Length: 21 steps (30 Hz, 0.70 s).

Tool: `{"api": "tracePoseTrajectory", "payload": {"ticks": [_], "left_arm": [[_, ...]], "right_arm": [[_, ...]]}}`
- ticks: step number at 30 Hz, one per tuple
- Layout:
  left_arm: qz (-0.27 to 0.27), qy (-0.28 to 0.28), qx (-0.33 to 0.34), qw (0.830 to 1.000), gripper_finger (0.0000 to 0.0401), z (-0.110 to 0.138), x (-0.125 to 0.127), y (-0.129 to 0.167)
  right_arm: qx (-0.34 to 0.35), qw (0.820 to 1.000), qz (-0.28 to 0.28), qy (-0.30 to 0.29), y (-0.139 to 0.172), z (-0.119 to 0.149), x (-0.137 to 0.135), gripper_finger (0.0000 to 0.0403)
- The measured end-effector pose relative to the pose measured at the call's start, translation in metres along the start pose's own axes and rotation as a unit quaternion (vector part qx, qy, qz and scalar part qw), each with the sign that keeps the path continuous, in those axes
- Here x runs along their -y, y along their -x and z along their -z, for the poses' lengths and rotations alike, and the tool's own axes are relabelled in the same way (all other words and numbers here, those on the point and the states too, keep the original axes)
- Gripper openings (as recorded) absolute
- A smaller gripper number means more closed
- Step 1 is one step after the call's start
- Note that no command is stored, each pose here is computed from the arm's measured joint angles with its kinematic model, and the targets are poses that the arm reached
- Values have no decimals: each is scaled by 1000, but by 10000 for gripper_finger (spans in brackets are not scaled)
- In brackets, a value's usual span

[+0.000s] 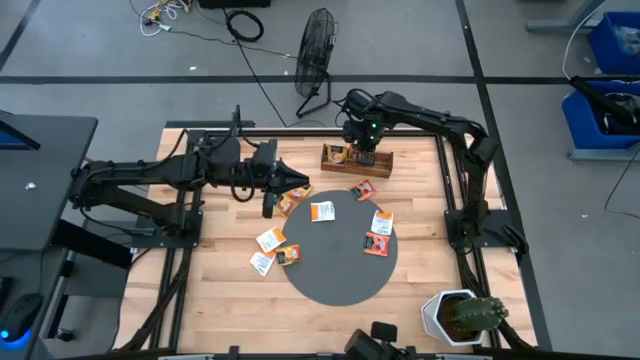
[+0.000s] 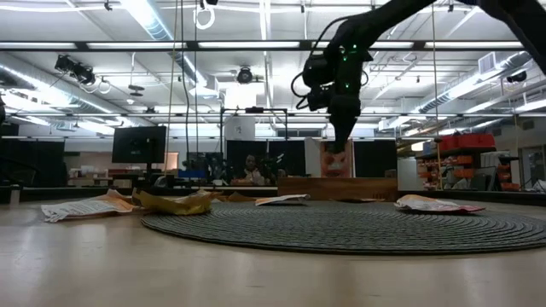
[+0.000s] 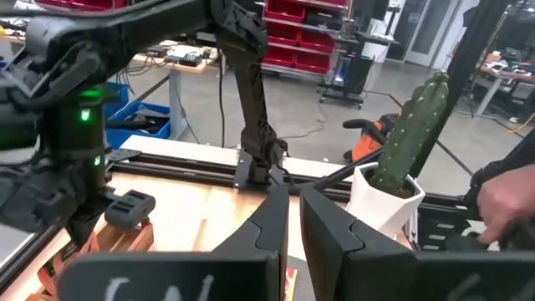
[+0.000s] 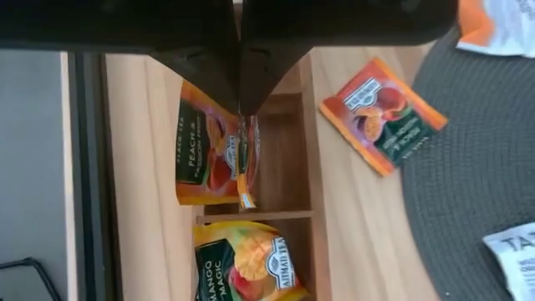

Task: Pick & Place Tea
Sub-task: Put the orange tea bag into the middle section of the wooden organizer

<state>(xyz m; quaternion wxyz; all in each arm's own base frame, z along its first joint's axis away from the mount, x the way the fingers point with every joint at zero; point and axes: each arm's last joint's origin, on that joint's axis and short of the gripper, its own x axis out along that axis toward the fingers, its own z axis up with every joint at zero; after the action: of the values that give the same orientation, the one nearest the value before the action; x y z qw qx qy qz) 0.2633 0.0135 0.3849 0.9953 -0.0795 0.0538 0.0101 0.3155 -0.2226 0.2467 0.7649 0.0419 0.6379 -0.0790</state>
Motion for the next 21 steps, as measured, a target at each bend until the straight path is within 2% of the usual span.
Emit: {"api": "tracePoseTrajectory", "payload": {"ticks": [9,21], "left_arm": [[0,11,1,1000,34,0,0,0],[0,13,1,1000,34,0,0,0]], "right_arm": [[-13,1000,-4,2,-26,-5,7,0],[-11,1000,-1,-6,-28,-4,14,0]]}}
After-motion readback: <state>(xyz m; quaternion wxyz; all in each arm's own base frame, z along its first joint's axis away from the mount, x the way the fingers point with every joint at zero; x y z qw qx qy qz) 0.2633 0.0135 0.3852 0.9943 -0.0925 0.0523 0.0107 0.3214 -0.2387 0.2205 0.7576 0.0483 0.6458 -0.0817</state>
